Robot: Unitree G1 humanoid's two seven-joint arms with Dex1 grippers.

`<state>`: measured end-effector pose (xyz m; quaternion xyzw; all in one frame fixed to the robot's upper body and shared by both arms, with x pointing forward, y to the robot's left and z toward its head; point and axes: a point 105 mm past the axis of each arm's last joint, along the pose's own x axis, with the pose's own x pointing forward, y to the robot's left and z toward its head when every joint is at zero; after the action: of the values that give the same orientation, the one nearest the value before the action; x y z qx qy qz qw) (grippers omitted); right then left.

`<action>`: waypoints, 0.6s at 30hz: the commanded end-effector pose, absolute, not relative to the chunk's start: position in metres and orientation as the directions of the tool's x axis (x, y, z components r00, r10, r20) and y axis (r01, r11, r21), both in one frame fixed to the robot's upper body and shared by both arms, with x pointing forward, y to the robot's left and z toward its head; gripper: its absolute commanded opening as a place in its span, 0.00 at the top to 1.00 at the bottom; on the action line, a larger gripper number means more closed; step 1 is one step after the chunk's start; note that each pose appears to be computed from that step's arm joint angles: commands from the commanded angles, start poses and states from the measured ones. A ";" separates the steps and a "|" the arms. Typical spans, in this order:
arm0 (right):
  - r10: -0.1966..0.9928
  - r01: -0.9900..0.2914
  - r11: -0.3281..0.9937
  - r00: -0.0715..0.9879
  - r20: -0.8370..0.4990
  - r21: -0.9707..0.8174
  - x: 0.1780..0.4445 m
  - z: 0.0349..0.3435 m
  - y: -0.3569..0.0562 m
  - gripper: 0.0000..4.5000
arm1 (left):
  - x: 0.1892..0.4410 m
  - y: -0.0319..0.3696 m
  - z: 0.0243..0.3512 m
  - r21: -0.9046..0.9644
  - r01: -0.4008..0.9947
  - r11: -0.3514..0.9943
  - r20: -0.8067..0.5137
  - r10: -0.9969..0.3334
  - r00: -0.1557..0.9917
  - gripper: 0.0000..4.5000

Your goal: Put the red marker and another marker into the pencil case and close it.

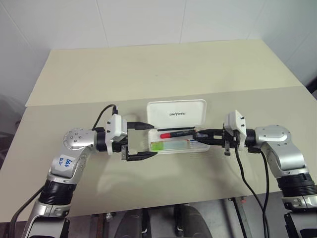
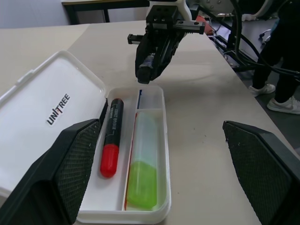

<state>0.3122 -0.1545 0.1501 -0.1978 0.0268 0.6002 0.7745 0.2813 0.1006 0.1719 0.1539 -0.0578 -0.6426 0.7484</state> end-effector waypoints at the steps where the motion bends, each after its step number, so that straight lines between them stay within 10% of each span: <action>1: 0.915 -0.939 0.161 0.258 -0.310 -0.304 0.316 0.149 -0.157 0.91 | 0.276 0.090 0.181 0.330 0.941 0.082 -0.086 -0.989 0.117 0.00; 18: 0.914 -0.956 0.155 0.234 -0.333 -0.247 0.324 0.133 -0.161 0.91 | 0.281 0.090 0.185 0.336 0.938 0.085 -0.078 -0.990 0.118 0.00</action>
<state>0.3232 -0.1661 0.1246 -0.2020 0.0696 0.6092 0.7637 0.2814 0.0920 0.1747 0.1527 -0.0644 -0.6553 0.7370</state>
